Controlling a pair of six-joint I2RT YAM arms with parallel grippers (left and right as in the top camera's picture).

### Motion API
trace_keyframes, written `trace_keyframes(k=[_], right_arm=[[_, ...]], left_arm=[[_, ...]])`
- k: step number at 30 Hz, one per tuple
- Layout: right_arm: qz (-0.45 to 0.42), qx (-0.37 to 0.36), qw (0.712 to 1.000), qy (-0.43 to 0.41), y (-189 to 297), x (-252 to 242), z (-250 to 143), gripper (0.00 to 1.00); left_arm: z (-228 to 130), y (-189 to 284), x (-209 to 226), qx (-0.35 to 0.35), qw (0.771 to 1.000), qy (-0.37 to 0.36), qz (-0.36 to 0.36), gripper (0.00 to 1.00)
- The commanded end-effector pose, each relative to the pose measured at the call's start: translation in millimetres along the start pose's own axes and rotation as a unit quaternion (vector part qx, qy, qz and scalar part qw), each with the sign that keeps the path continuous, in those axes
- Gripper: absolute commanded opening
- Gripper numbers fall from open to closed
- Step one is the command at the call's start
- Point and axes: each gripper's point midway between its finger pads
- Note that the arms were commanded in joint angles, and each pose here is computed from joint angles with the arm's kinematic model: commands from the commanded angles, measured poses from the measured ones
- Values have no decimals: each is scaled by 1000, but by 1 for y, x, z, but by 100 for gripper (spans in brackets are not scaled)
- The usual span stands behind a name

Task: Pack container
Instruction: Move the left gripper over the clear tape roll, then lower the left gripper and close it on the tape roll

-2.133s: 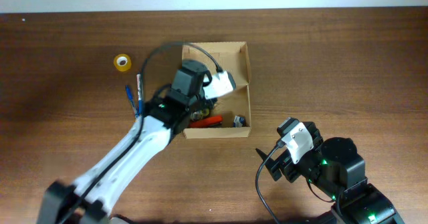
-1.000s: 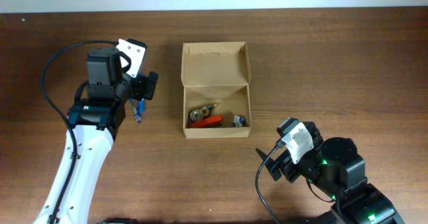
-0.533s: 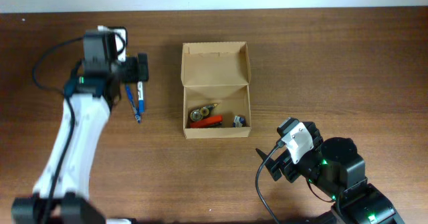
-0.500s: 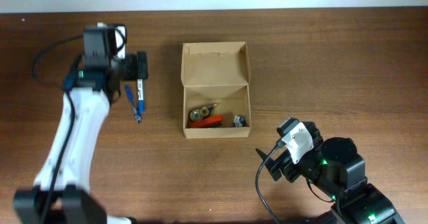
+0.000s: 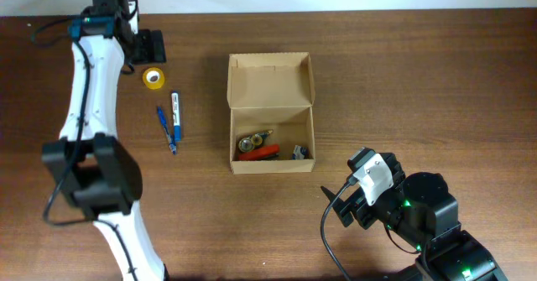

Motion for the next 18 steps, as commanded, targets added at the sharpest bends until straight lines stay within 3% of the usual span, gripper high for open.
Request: trace_keyframes(k=[1,10,18], right_arm=[[-1,2,1000,4,-1,0,-1,99],[-1,2,1000,4,-1,0,-1,99],[-1,2,1000,4,-1,0,-1,99]], left_arm=[[9,-23,-5,8,1000,-2,-8,100],[-10,-93,-19,58,998,-17,-37,100],[-31,-124,-24,92,994,-26,-44,100]])
Point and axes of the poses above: each gripper's point midway between its finger pads, its own y axis back along the fingers, its own x axis along the line the jaws close on, z = x × y, and after that the axes turned 13 degrees about -y, right-handed
